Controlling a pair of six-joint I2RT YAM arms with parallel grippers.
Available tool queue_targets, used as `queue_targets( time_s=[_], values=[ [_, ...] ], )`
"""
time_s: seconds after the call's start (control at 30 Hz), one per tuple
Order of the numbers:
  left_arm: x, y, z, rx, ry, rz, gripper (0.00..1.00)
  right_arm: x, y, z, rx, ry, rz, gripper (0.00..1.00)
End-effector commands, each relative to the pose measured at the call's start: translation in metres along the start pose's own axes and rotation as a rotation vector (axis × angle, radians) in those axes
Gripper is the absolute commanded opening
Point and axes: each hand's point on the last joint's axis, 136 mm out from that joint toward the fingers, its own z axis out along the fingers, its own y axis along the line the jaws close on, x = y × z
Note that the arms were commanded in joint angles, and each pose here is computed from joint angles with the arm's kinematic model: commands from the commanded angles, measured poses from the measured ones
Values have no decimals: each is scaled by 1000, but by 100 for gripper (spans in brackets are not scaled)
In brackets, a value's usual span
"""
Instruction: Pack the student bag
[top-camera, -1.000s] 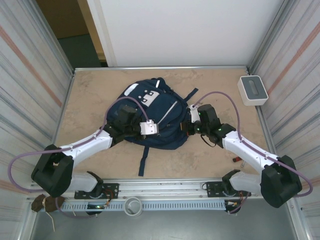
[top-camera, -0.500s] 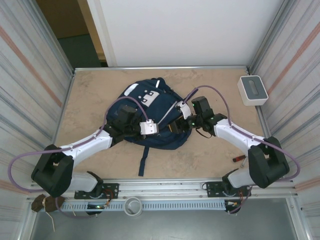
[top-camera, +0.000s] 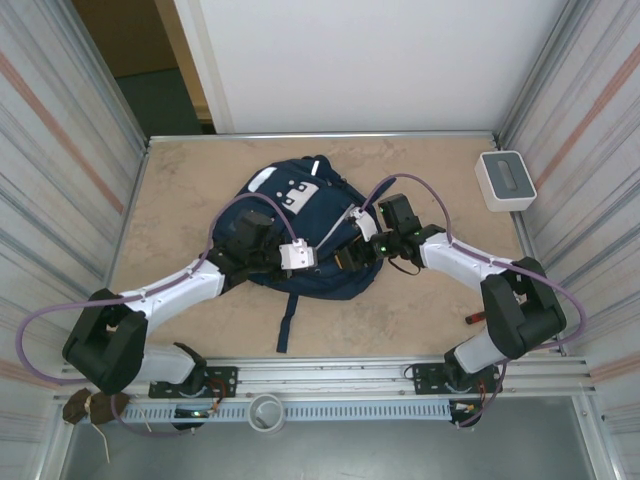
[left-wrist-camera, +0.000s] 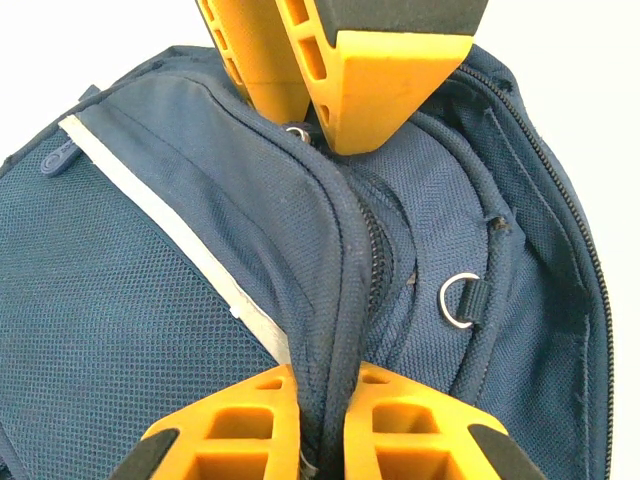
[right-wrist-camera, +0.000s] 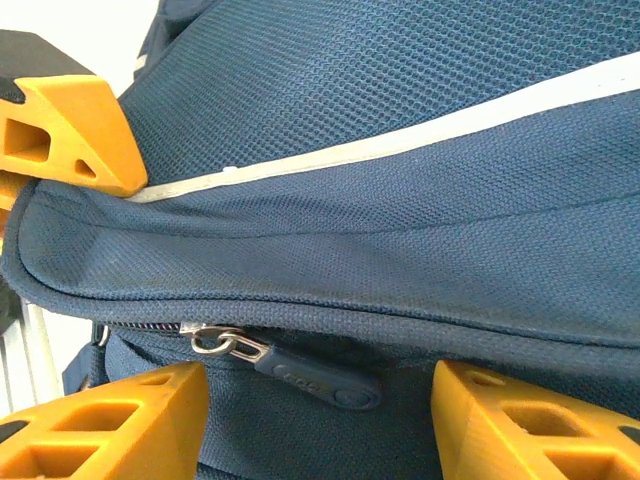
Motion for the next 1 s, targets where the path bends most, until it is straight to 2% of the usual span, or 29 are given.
queue_targets(
  time_s=[0.0,0.27,0.47,0.8,0.97],
  values=[
    [-15,1,-5,18,-61,-25,12,-9,20,0,-88,-20,-53,56],
    [-14,0,-4,23,-58,-27,12,-1,22,-6,-97,-17,-51,41],
    [-14,0,-3,26,-54,-32,12,4,20,-4,-93,-8,-42,25],
    [-13,1,-2,25,-50,-34,12,4,20,-3,-76,-47,-38,15],
    [-12,0,-2,27,-45,-35,12,2,23,-5,-65,-85,-44,3]
  ],
)
